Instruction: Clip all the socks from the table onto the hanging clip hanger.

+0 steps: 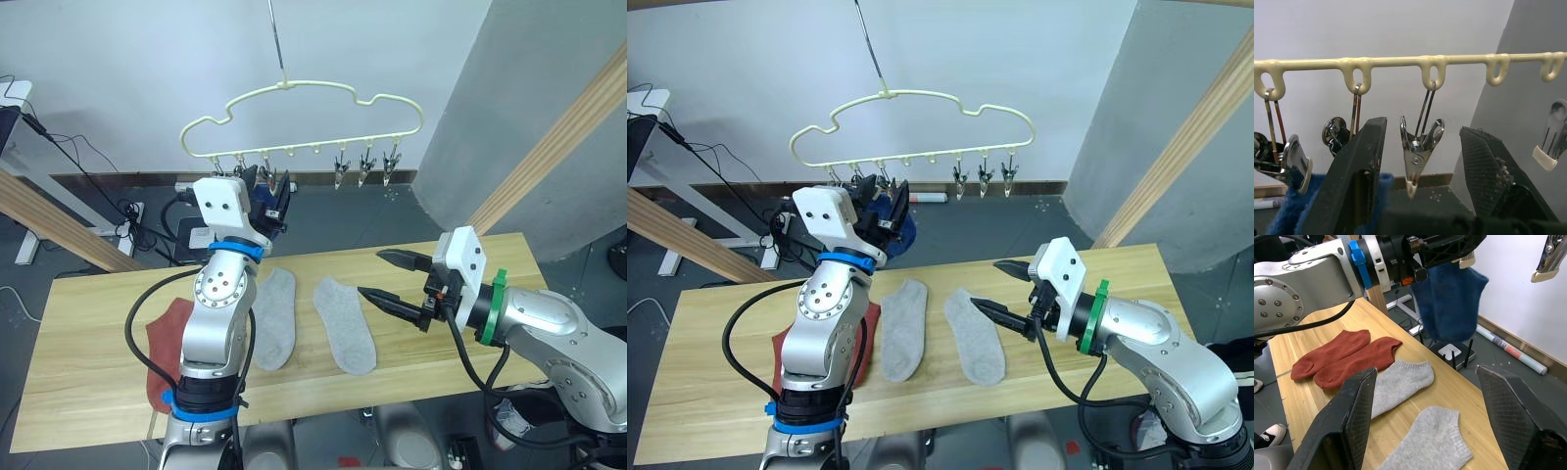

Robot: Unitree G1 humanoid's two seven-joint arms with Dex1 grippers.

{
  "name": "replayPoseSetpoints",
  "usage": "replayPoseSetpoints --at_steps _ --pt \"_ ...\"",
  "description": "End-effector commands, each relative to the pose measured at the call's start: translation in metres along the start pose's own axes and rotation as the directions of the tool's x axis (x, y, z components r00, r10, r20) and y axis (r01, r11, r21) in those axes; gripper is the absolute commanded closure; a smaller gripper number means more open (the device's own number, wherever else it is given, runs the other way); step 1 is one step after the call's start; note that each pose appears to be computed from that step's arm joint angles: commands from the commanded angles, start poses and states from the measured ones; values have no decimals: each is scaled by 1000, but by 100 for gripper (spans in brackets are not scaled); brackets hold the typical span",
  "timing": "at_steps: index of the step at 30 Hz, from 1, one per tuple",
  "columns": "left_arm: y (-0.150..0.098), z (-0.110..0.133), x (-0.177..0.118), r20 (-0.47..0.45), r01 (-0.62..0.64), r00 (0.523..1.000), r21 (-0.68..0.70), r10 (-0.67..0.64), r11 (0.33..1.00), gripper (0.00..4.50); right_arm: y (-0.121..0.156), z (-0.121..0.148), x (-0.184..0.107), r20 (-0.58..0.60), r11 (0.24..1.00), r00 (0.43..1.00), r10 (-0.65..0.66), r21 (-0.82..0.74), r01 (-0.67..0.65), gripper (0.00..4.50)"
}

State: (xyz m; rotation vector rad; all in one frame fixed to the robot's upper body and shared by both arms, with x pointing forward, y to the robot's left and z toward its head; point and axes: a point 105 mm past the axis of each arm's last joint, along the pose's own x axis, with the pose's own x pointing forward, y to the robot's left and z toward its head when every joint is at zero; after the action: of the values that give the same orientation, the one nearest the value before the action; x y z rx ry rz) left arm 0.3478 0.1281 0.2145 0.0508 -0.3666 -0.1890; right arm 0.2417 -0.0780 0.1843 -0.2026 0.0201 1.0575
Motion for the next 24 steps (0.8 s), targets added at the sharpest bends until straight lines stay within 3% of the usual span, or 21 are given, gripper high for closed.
replayPoseSetpoints --at_steps 1,13,16,20,24 --pt "-1 20 1 65 -1 998 13 0 1000 190 4 7 -1 29 1000 999 14 -26 -13 111" --pt "0 22 2 66 -9 998 35 6 999 190 3 4 -2 27 1000 1000 10 -20 -10 111" --pt "0 23 3 69 -10 998 36 8 999 243 3 4 -2 26 1000 1000 12 -18 -11 111" --pt "0 24 3 76 -7 997 50 3 999 359 4 4 -2 26 1000 1000 13 -17 -13 111" --pt "0 25 2 80 -10 997 59 5 998 430 4 5 -2 25 1000 1000 15 -15 -15 111"
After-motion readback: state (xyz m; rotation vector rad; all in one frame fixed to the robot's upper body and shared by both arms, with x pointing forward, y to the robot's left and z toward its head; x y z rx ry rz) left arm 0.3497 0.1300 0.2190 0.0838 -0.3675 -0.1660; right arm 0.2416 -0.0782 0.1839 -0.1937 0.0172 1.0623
